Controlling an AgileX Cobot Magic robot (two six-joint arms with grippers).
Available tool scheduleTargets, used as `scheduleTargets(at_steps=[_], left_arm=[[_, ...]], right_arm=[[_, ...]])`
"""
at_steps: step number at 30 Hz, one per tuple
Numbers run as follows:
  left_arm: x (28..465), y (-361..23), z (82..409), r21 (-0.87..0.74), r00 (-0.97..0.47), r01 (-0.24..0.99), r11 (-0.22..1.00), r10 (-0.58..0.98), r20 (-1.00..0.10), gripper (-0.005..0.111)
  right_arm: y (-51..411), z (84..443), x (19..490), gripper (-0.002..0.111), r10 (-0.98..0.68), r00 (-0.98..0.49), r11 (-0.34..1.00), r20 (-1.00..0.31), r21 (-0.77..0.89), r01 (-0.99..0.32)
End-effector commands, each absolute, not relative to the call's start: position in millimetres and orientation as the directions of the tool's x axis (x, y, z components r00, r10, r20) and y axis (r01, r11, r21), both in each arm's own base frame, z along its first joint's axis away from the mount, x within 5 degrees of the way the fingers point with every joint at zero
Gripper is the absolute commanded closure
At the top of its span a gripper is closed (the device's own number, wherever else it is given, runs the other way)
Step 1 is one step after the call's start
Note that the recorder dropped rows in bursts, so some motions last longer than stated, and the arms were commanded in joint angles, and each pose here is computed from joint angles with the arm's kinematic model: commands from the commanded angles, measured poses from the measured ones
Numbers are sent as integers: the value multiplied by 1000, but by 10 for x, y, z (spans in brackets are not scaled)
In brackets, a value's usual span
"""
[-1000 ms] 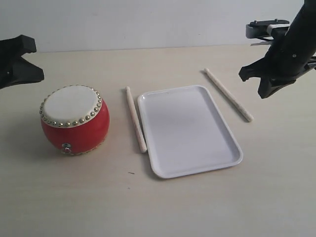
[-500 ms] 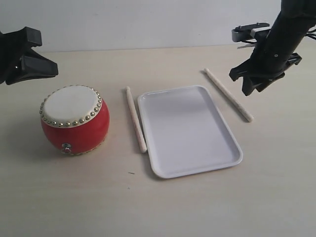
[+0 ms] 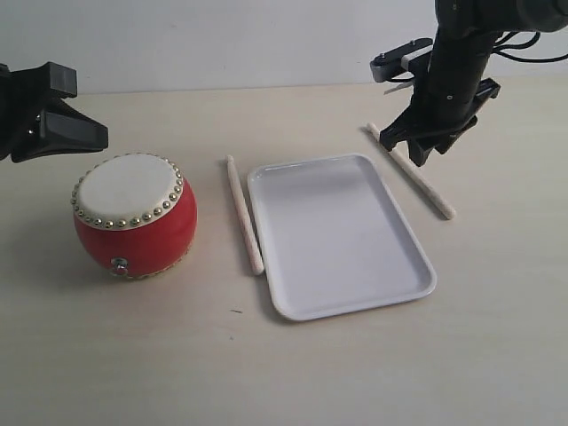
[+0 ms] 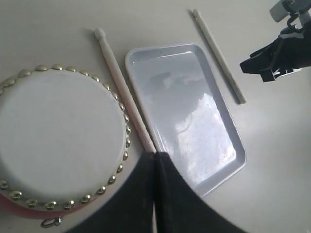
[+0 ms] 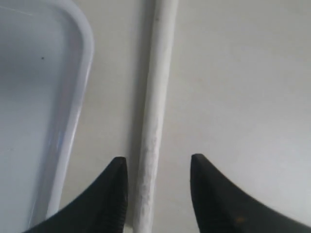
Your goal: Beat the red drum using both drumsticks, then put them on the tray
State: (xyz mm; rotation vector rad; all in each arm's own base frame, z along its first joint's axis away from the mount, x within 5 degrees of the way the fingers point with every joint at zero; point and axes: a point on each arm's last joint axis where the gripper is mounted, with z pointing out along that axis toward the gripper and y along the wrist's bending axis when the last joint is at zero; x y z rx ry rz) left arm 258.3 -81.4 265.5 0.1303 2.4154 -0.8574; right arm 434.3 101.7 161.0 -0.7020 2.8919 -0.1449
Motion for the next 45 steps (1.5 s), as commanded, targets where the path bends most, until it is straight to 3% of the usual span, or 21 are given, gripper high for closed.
scheduleTargets(at_steps=[1,16,21,26,32,45], left_arm=[[2579,-836,2663,-542,-835,289,789,-70,-546,107],[2577,-833,2659,-536,-834,292,792,-62,-548,107],[2584,-829,2660,-532,-831,290,795,-67,-552,107],[2613,-808,2662,-514,-815,280,811,-81,-573,107],[2642,-786,2667,-496,-798,268,826,-97,-594,107],[2634,-779,2672,-487,-797,274,829,-87,-597,107]], right_arm=[[989,1642,4371,67,-450,-880,891,-153,-148,-429],[996,1446,4365,67,-421,-901,904,-99,-123,-409],[1066,1518,4329,67,-372,-921,928,-117,-35,-370],[1576,1650,4091,67,-400,-912,901,-89,143,-409],[2246,1654,3841,67,-570,-806,810,-159,56,-584],[3034,1661,3410,67,-577,-772,778,-267,110,-619]])
